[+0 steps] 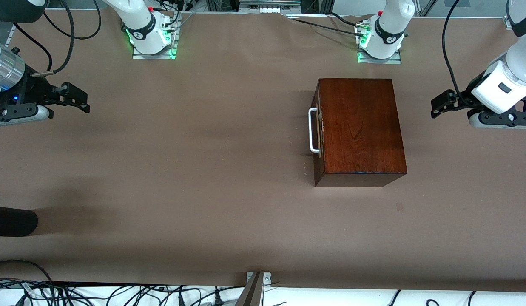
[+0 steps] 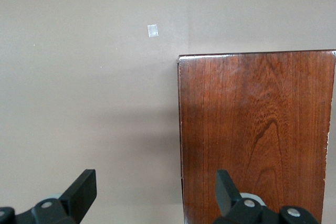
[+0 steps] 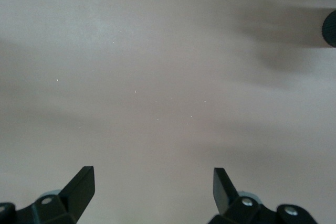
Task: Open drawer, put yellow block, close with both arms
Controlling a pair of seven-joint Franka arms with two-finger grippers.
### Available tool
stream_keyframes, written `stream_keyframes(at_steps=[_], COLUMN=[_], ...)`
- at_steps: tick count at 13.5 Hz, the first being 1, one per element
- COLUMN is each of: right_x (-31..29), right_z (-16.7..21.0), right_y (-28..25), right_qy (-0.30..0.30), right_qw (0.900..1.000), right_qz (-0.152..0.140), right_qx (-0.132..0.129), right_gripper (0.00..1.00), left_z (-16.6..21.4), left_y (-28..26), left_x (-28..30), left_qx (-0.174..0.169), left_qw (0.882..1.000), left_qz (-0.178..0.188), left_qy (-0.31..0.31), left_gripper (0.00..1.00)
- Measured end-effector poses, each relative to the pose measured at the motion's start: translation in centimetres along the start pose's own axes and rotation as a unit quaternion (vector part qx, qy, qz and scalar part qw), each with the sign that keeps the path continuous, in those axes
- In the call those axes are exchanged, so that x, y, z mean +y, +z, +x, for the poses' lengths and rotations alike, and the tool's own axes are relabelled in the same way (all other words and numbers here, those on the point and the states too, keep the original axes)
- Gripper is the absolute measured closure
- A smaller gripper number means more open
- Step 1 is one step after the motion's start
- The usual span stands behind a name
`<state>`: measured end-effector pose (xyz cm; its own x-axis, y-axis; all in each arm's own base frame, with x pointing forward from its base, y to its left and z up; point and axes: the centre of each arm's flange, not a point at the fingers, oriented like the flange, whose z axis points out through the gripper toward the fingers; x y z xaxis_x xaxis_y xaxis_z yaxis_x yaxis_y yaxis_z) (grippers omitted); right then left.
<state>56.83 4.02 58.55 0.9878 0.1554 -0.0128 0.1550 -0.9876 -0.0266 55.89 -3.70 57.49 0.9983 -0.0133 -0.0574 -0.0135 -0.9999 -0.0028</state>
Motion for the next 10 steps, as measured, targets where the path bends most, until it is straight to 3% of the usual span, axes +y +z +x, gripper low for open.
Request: stream_keyframes(at_steps=[10], right_x=[0.0], right_z=[0.0], right_y=[0.0], right_qy=[0.000], right_qw=[1.000], right_qz=[0.000], right_qx=[0.000], right_gripper=[0.00], left_z=[0.1], left_y=[0.0], left_x=[1.5], left_qx=[0.008], left_qw=[1.000], left_qz=[0.000], left_qy=[0.013], left_gripper=[0.00])
